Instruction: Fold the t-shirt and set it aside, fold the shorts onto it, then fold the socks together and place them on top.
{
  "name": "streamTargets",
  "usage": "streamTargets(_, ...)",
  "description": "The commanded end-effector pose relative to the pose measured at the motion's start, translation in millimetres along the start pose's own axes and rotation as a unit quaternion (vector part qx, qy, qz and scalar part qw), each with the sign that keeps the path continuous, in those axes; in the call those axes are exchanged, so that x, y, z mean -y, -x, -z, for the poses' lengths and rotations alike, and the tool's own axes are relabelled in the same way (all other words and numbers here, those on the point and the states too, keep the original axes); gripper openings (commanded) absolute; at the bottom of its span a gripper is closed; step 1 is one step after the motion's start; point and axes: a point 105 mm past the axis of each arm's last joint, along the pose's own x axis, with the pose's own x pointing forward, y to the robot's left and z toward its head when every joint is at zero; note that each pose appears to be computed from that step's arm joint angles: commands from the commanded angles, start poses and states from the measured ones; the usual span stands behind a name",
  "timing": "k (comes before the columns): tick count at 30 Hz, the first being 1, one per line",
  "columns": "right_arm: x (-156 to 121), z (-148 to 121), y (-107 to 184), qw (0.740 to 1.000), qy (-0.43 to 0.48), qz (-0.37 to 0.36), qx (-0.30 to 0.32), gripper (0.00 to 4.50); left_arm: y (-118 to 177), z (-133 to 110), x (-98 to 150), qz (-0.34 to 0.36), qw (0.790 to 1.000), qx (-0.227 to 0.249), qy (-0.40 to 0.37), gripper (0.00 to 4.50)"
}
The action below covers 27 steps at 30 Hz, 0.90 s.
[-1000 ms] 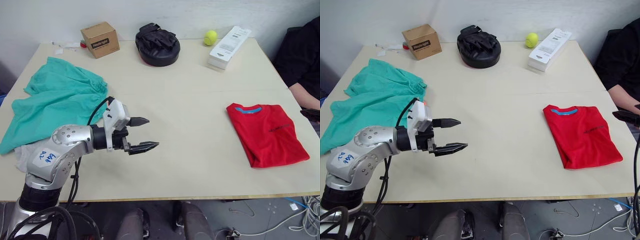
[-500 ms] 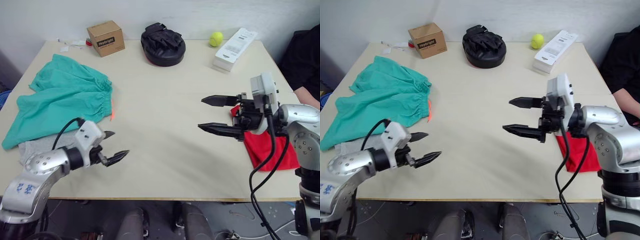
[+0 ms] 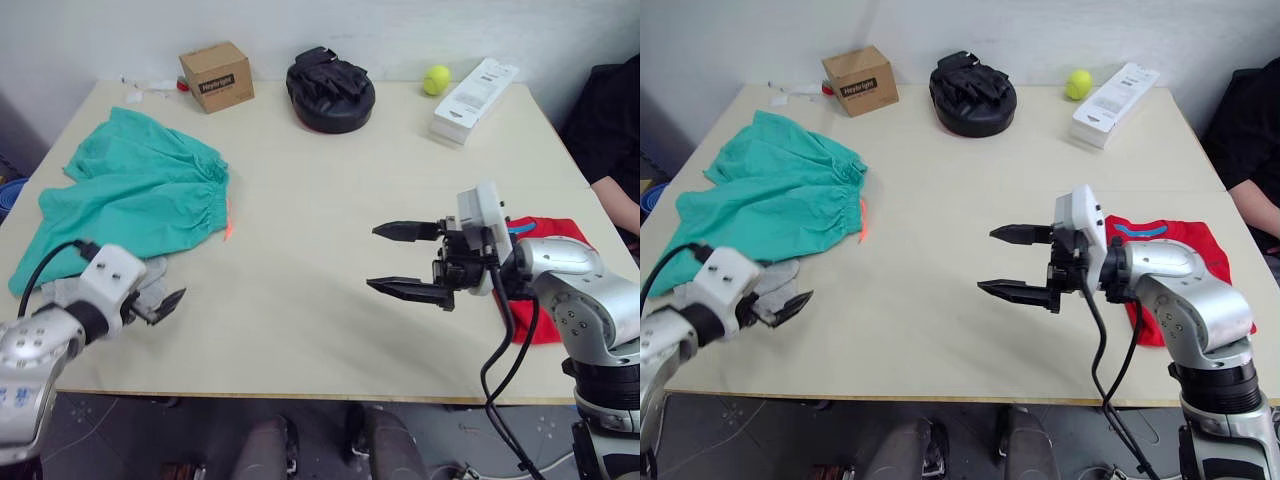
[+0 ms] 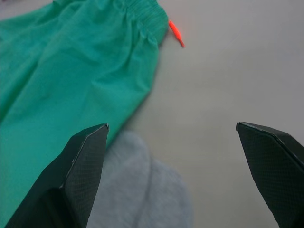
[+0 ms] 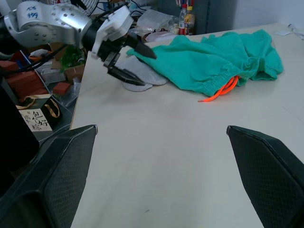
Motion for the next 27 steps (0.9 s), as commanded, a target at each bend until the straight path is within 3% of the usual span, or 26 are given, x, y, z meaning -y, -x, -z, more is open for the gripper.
streamTargets(1, -3, -5, -2, 0.999, 0.030, 0.014, 0.003, 4.45, -24, -4, -10, 0.016, 0.999, -0.016, -0.033, 4.50)
streamTargets(9, -12, -6, -1, 0.998, 0.026, 0.052, 0.011, 4.45, -89, -6, -11, 0.082, 0.992, -0.059, -0.075, 4.50)
streamTargets(12, -15, -3, -1, 0.998, 0.026, 0.065, 0.009, 4.50, -105, -5, -16, 0.077, 0.993, -0.066, -0.063, 3.95)
streamTargets(19, -16, -1, 3, 0.996, 0.026, 0.087, 0.000, 4.50, -116, -13, -22, 0.088, 0.992, -0.051, -0.072, 1.71)
streamTargets(24, -19, 1, 7, 0.996, 0.027, 0.090, -0.008, 4.50, -110, -55, -58, 0.058, 0.995, -0.007, -0.078, 0.06)
streamTargets(27, -20, 3, 9, 0.995, 0.029, 0.093, -0.012, 4.50, -103, -97, -68, 0.074, 0.991, 0.036, -0.110, 0.02)
